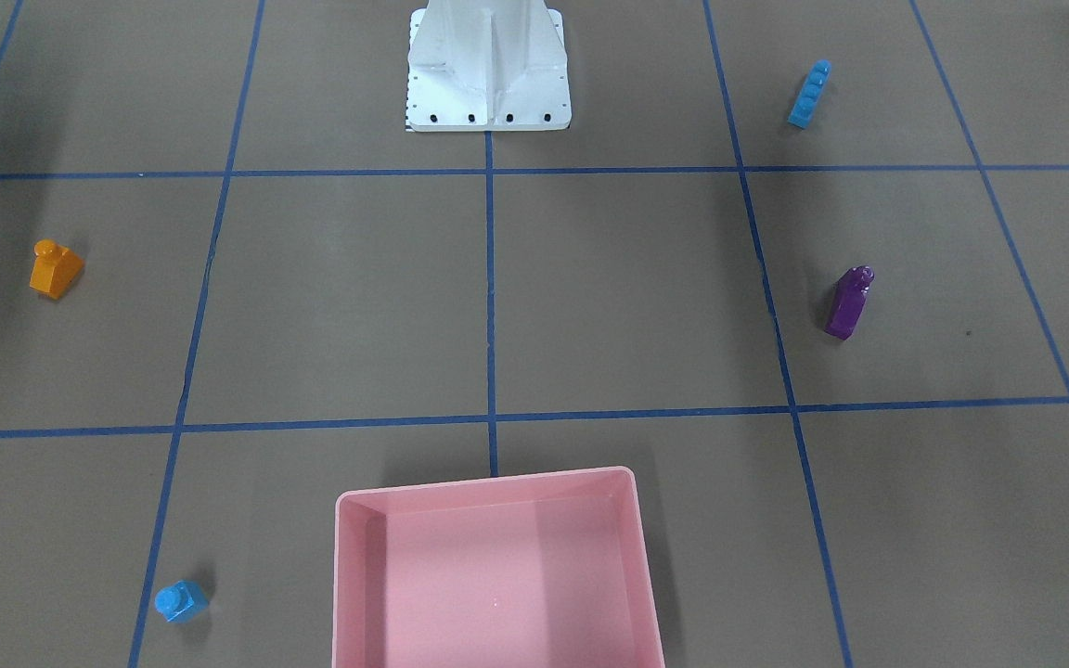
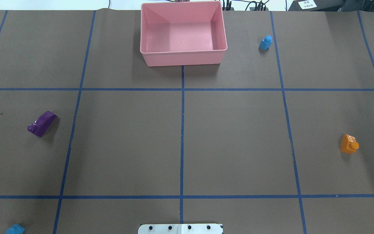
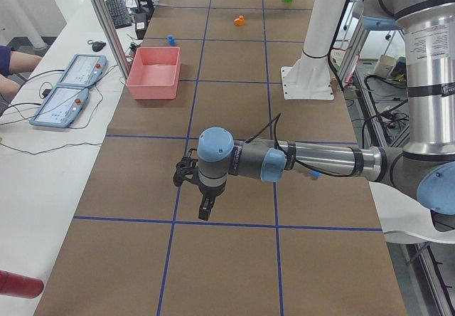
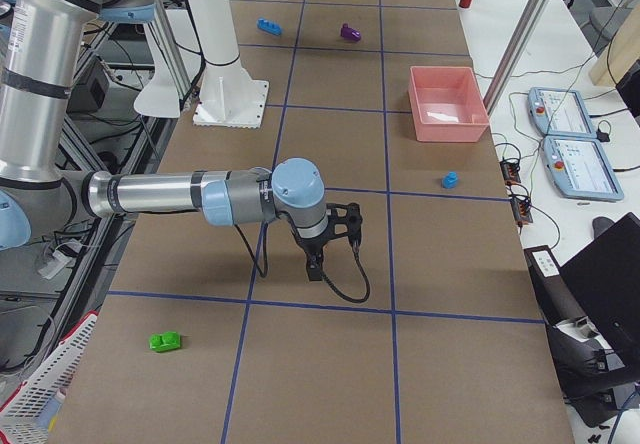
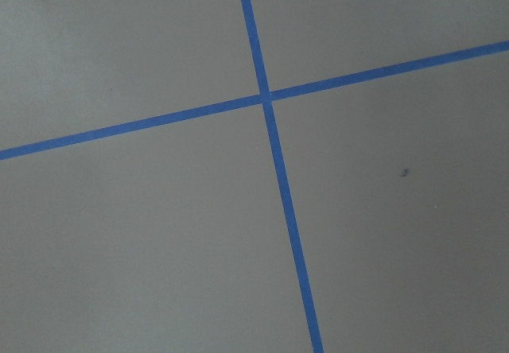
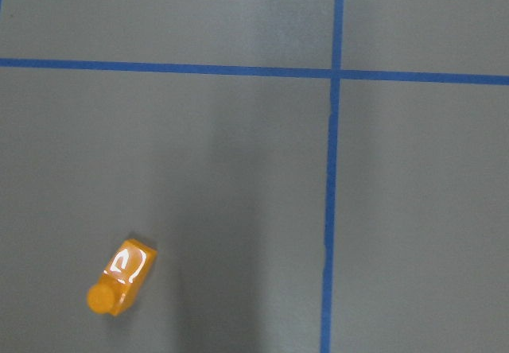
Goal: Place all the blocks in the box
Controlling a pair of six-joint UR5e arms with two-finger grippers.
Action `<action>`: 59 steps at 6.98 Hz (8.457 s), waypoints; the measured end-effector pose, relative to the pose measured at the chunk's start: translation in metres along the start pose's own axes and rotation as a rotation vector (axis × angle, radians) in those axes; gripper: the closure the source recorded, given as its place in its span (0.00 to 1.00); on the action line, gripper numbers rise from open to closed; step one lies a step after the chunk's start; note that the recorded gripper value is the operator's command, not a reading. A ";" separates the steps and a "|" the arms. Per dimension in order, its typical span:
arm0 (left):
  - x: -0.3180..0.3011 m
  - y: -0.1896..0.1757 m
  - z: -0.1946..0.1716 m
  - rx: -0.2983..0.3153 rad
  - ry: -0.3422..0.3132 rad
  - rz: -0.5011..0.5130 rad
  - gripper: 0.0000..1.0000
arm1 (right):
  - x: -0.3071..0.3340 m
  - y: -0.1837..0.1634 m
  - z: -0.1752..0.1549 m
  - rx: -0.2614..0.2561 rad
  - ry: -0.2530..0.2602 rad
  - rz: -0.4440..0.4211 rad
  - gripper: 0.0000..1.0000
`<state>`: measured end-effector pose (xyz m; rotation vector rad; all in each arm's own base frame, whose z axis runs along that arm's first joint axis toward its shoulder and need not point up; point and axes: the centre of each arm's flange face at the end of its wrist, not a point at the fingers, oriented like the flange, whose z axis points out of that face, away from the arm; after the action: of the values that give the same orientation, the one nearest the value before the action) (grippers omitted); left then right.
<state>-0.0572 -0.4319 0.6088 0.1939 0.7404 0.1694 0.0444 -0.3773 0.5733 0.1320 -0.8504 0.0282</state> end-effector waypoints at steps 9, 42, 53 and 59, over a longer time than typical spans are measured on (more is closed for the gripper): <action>0.001 -0.001 0.000 0.002 0.000 0.002 0.00 | -0.148 0.045 0.192 0.075 0.063 0.227 0.08; 0.180 -0.076 0.061 0.101 0.241 0.125 0.00 | -0.582 -0.297 0.079 0.073 0.054 0.130 0.00; 0.298 -0.056 0.191 -0.016 0.124 0.281 1.00 | -0.405 -0.139 0.050 0.040 0.108 0.008 0.00; 0.389 -0.117 0.130 0.079 0.258 -0.138 1.00 | -0.409 -0.139 0.050 0.044 0.100 0.003 0.00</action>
<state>0.3240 -0.4741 0.4216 0.1973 1.0154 0.0338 -0.2525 -0.5100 0.2844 0.1689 -0.7504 0.0559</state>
